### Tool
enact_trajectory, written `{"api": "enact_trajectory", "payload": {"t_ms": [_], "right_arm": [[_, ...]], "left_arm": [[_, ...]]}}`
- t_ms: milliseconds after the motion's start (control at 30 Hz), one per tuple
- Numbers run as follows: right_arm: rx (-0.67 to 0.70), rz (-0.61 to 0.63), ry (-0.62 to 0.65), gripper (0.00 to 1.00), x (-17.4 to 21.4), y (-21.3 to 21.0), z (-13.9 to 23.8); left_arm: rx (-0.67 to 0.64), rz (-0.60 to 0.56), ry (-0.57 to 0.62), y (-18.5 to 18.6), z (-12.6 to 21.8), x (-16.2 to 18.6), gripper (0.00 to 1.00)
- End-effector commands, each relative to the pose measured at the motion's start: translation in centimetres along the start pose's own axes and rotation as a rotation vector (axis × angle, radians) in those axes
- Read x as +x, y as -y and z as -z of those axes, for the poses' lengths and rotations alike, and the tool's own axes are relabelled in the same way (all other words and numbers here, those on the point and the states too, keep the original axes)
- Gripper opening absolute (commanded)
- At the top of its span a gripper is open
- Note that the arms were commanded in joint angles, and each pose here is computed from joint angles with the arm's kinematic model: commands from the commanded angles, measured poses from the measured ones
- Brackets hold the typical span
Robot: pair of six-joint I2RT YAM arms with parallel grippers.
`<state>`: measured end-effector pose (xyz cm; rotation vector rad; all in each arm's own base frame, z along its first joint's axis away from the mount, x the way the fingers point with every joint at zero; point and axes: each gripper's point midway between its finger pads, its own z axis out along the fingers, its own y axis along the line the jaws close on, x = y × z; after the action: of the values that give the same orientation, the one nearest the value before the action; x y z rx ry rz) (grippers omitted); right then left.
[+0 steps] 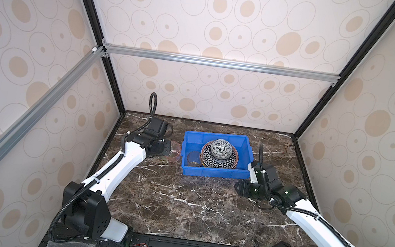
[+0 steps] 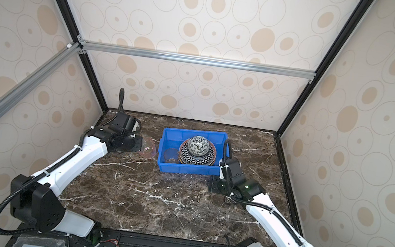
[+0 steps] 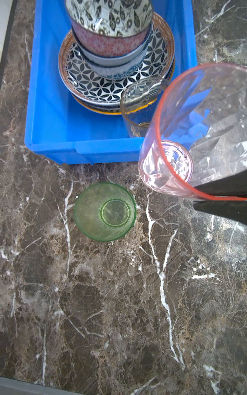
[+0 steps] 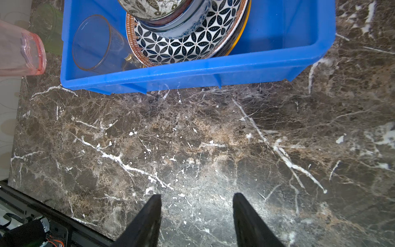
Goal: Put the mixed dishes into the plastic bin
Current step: 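Lift the pink glass with the left gripper and carry it over the bin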
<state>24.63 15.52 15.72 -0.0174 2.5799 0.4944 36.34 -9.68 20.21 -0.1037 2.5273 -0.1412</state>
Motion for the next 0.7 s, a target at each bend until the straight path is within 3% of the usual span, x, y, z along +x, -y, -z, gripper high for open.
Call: {"api": "enact_trajectory", "payload": {"t_ms": [0,667], "right_arm": [[0.015,0.007,0.002,0.57,0.0,0.4,-0.2],[0.050,0.020,0.035,0.57,0.0,1.3,0.6]], "left_arm": [[0.024,-0.020,0.040,1.5,1.2,-1.8,0.00],[0.095,-0.132,0.043,8.6,0.3,-3.9,0.00]]}}
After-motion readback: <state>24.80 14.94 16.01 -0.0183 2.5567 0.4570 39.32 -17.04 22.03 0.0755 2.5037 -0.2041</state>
